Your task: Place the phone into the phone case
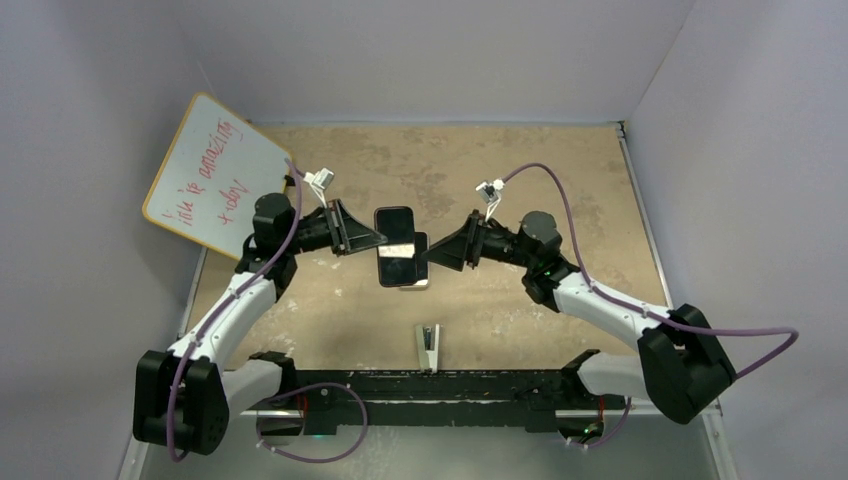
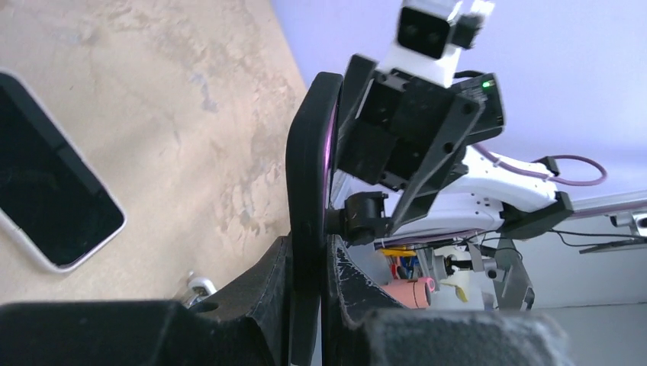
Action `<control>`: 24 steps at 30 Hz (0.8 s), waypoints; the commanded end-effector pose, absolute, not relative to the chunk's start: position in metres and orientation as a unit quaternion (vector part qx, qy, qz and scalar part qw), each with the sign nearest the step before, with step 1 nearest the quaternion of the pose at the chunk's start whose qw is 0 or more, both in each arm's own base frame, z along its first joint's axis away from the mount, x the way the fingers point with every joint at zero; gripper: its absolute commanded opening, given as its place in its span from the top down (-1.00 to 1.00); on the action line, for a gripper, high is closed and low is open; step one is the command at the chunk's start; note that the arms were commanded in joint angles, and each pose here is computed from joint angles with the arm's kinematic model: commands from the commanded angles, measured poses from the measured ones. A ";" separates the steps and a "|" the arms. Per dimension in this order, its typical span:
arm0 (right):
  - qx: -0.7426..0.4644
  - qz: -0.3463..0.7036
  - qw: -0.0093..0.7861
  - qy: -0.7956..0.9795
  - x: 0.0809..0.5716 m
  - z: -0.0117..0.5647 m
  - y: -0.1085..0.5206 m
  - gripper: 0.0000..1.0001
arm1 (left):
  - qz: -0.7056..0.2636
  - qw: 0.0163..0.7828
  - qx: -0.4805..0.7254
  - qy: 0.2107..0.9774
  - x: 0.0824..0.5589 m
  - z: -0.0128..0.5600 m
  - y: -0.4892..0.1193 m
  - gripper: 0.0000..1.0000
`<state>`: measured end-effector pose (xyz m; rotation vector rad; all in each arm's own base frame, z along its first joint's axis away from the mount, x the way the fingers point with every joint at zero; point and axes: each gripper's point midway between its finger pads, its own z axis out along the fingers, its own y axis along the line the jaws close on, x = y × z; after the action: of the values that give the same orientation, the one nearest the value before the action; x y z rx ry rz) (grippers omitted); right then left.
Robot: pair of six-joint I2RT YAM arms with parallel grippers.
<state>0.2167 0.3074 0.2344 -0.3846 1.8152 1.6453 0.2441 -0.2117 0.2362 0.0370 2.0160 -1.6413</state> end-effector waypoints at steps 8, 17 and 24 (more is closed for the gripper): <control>-0.181 0.682 0.321 0.631 0.171 0.281 0.323 -0.38 | -0.648 0.327 0.063 0.685 0.235 0.292 -0.220 1.00; -0.151 0.674 0.320 0.648 0.181 0.279 0.339 -0.28 | -0.683 0.318 0.092 0.652 0.219 0.315 -0.235 1.00; -0.126 0.648 0.321 0.679 0.186 0.266 0.333 -0.34 | -0.665 0.335 0.093 0.662 0.227 0.326 -0.235 1.00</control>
<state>0.1792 0.3359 0.2481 -0.3628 1.8297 1.7455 0.2243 -0.2357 0.2838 0.1569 1.8568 -1.7779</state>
